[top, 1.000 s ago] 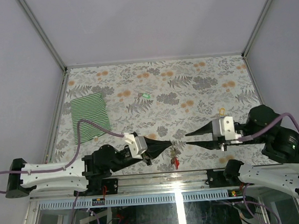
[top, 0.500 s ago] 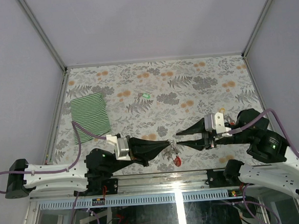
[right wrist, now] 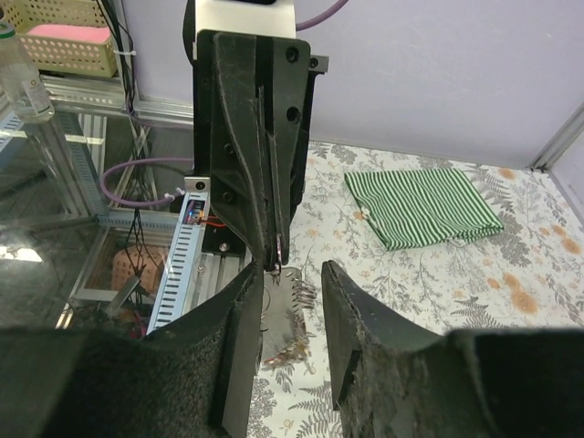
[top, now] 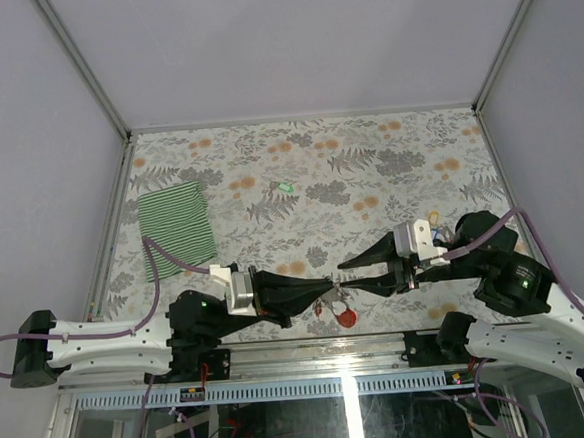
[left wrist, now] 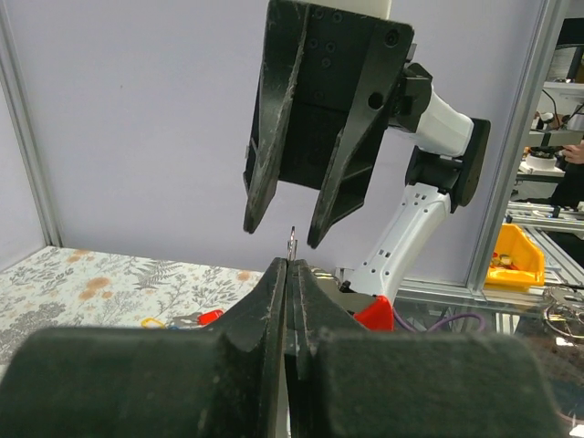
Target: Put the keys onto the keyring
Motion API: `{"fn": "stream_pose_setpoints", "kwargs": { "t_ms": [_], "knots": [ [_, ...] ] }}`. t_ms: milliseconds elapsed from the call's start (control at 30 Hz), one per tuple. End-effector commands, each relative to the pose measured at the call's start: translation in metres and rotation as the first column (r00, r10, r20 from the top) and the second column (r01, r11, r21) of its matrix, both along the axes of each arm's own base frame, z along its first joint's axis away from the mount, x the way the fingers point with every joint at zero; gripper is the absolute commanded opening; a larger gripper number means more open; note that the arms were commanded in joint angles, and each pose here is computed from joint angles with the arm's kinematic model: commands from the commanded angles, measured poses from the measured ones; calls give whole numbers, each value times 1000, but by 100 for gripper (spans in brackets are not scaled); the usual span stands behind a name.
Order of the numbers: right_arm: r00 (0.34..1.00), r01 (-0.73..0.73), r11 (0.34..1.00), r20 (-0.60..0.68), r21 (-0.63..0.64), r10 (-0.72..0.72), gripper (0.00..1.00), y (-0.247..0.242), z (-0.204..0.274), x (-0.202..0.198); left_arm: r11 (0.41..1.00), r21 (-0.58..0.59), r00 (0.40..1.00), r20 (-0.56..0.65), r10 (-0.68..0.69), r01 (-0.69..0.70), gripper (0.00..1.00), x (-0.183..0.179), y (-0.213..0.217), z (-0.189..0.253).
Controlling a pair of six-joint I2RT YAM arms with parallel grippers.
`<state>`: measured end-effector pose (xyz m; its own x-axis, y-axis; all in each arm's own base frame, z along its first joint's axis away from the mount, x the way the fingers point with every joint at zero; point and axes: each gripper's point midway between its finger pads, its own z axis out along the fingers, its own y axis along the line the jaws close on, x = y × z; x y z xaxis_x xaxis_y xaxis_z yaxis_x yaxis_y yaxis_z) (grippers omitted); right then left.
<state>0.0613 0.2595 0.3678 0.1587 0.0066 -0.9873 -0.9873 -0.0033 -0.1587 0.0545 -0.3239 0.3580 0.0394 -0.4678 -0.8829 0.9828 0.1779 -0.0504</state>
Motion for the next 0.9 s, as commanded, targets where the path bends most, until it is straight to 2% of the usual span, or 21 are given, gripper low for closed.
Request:
{"fn": "stream_pose_setpoints", "kwargs": {
  "t_ms": [0,567,800,867],
  "knots": [
    [1000,-19,999,15,37,19,38,4,9,-1,988,-151,999,35,-12,18,0,-5,15,49],
    [997,-71,997,-5,15,71,21,10,5,-6,988,-149,998,51,-27,34,0,-8,14,51],
    [996,-84,996,-4,16,84,1,10,8,-9,990,-138,998,50,-28,34,0,-8,10,51],
    [997,-71,997,5,21,71,0,9,12,-7,992,-123,999,37,-22,26,0,-6,8,48]
  ]
}}
